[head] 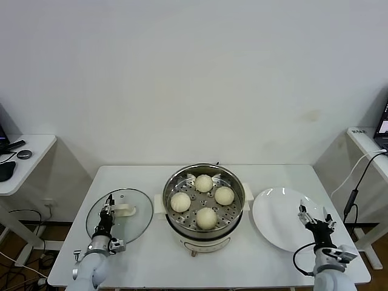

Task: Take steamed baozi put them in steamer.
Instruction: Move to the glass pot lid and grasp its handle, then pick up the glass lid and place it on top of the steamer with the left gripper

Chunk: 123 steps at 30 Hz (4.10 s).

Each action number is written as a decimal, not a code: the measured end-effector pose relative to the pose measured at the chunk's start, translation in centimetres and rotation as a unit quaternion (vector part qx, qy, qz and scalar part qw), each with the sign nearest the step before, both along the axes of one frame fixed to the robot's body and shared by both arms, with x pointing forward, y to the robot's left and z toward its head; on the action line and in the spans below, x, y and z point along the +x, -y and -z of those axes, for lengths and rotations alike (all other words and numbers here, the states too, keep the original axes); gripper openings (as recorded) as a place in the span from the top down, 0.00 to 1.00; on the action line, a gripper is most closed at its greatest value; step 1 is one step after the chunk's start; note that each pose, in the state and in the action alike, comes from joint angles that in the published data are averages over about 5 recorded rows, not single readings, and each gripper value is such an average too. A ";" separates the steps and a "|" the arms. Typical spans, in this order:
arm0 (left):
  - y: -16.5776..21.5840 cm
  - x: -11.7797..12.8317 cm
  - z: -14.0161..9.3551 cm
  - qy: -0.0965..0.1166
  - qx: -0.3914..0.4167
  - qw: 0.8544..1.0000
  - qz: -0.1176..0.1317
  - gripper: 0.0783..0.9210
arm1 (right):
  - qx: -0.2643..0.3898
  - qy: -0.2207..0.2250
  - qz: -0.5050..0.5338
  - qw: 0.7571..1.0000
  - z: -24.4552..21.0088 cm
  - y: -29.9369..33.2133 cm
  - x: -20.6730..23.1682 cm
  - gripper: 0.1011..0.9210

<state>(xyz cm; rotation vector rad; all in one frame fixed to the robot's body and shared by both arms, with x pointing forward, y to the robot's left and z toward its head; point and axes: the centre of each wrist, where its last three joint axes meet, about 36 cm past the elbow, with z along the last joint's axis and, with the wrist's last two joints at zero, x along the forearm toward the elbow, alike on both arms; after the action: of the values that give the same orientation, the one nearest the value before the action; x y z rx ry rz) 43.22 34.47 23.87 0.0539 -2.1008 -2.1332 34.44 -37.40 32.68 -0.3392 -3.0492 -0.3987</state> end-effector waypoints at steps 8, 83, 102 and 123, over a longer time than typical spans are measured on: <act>0.7 -0.5 -0.9 -0.013 -0.019 0.999 -0.022 0.88 | 0.000 -0.001 -0.001 1.000 0.1 -0.1 -0.1 0.12; 34.1 -4.2 -22.1 0.027 -0.077 0.996 0.031 0.89 | -0.003 -0.025 0.029 0.999 1.4 0.9 -0.7 0.12; 35.1 -3.6 -20.0 0.010 -0.046 0.998 0.034 0.89 | -0.001 -0.029 0.025 0.999 1.8 0.4 -0.6 0.12; 34.8 -3.5 -18.9 0.013 -0.037 0.999 0.033 0.89 | -0.001 -0.033 0.022 0.999 2.3 -0.1 -0.6 0.12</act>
<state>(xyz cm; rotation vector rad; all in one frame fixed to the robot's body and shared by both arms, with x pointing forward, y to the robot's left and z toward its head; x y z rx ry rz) 39.76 -0.33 42.81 0.0026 -2.2234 -2.1007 33.82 -37.35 30.42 -0.4117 -2.9830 -0.3804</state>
